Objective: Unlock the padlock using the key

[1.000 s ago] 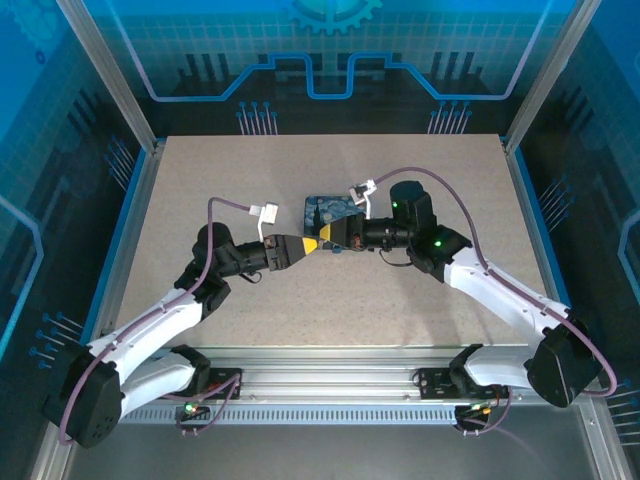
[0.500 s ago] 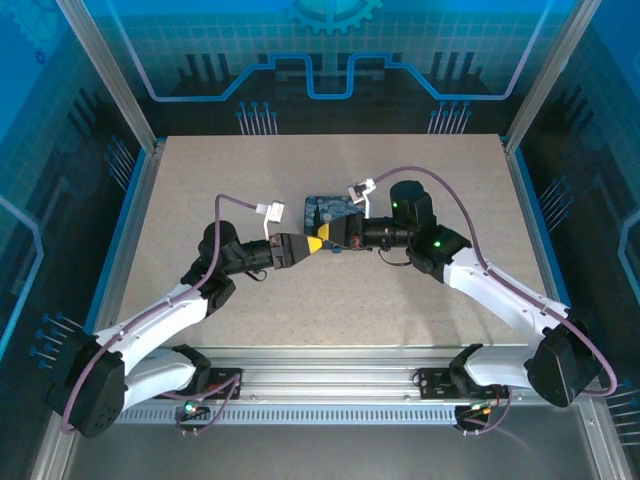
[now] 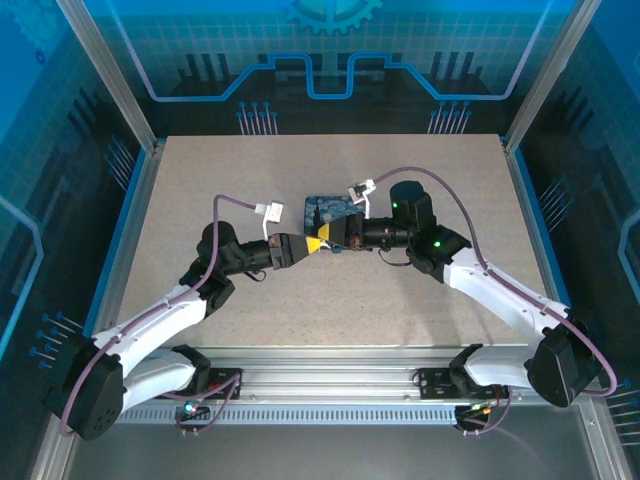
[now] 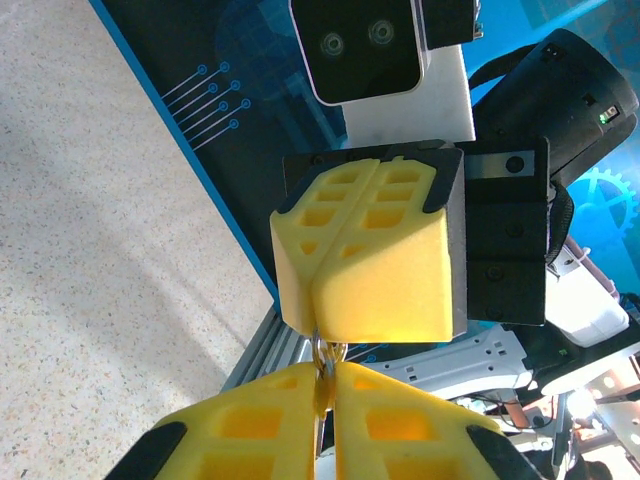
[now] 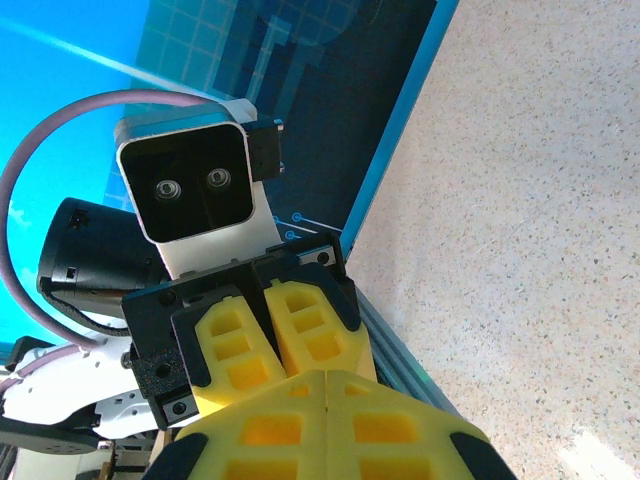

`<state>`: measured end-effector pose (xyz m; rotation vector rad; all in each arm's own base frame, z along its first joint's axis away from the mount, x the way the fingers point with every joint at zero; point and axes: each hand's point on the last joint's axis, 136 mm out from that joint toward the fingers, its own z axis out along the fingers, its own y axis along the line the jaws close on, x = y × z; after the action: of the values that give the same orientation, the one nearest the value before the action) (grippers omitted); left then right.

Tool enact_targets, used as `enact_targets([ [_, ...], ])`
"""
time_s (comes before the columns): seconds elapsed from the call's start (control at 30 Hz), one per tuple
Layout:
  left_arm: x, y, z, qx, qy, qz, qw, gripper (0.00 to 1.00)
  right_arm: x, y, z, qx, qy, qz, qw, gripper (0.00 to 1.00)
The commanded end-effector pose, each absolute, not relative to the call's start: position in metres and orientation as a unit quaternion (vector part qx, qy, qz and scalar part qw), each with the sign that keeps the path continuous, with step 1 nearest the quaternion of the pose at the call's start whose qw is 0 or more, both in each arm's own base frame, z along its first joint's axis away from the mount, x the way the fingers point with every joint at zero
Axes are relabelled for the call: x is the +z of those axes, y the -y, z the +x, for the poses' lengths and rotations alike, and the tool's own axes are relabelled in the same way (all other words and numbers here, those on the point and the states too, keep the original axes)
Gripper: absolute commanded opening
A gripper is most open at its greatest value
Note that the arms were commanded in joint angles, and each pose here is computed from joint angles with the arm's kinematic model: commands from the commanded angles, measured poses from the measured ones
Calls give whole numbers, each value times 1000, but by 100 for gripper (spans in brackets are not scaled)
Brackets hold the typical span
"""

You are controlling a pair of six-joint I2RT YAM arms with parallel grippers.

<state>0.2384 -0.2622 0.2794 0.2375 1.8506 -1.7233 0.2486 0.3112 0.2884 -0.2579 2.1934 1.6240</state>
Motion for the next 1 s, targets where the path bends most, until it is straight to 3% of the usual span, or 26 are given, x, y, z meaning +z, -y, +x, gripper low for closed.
enact_targets([
  [0.0, 295, 263, 234, -653, -681, 110, 312, 12, 291, -310, 244, 587, -779, -98, 198, 0],
  [0.13, 293, 263, 233, -653, -683, 108, 309, 21, 294, -309, 244, 588, -778, -97, 200, 0],
  [0.33, 292, 269, 234, -657, -680, 113, 305, 25, 297, -309, 245, 592, -775, -95, 201, 0],
  [0.53, 289, 270, 239, -654, -683, 105, 308, 46, 300, -310, 244, 595, -773, -97, 200, 0],
  [0.63, 290, 270, 241, -652, -682, 104, 313, 50, 298, -310, 244, 594, -774, -96, 197, 0],
  [0.8, 294, 270, 242, -653, -680, 106, 316, 49, 297, -311, 244, 596, -773, -96, 196, 0],
  [0.97, 296, 271, 240, -654, -678, 110, 316, 36, 295, -310, 245, 594, -774, -95, 196, 0],
])
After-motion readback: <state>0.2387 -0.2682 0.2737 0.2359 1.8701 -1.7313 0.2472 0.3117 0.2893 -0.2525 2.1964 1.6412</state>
